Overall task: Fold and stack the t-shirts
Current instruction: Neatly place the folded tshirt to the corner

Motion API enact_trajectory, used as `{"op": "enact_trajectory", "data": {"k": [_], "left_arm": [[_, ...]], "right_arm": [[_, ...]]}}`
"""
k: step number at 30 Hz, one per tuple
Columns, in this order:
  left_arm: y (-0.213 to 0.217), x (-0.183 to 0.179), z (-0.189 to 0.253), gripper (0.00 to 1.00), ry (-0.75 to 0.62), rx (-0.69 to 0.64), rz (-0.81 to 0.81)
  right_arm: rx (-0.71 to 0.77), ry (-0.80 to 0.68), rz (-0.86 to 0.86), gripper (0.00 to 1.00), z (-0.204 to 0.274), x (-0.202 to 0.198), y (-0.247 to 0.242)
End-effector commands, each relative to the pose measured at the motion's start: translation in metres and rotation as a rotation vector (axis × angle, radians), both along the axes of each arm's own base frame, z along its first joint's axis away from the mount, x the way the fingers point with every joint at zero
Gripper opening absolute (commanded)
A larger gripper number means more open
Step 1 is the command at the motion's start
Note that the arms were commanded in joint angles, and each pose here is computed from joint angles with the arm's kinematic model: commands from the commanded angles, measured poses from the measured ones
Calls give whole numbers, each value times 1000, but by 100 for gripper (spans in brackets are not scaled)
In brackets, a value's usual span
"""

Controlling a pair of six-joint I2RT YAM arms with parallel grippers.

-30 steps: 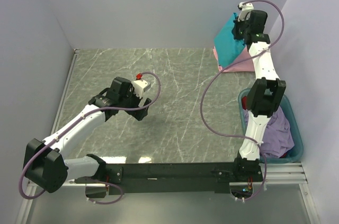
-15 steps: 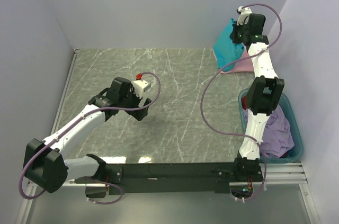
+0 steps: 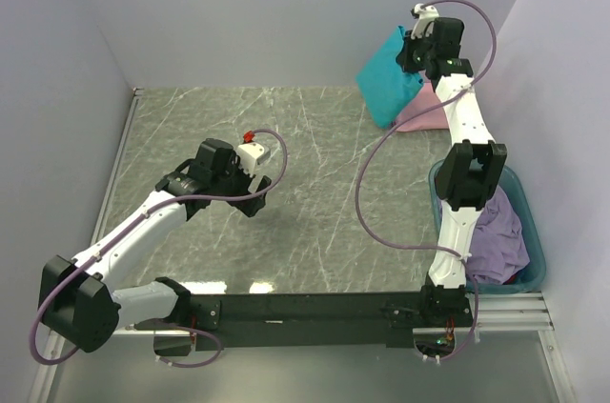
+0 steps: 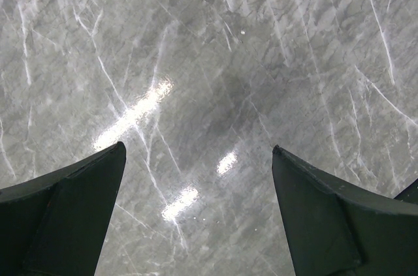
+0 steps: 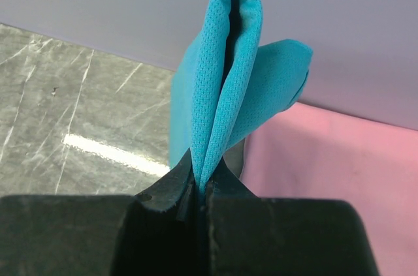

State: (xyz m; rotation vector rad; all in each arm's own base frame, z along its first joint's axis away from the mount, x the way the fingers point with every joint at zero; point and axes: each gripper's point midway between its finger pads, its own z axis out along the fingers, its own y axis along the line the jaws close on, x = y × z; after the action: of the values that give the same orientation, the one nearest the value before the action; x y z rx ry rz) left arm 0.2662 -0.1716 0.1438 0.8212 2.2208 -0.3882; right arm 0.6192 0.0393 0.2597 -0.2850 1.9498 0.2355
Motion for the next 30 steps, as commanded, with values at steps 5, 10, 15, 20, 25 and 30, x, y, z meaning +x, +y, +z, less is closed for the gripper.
{"op": "enact_trajectory", "data": {"k": [5,10,15,20,25,30], "left_arm": [[-3,-3,6,99,-8,-21,-25],[-3,-2,5,99,-3,-14,-27],[-2,-3,3,99,2,-8,-32],[-4,-2,3,99,2,-10,-37],[-4,-4,4,99,8,-11,-41],[-5,-5,6,99,10,-16,-47]], "right_arm": [[9,-95,-12,0,37,-2,-2],[-33,-76,-25,0,8,8,-9],[-58,-73,-43,0,0,12,-18],[-79,-90,-56,0,5,14,-29],[-118,-93,-62,0,3,14,-45],[-189,-94,-60,0,-9,16,-63]]}}
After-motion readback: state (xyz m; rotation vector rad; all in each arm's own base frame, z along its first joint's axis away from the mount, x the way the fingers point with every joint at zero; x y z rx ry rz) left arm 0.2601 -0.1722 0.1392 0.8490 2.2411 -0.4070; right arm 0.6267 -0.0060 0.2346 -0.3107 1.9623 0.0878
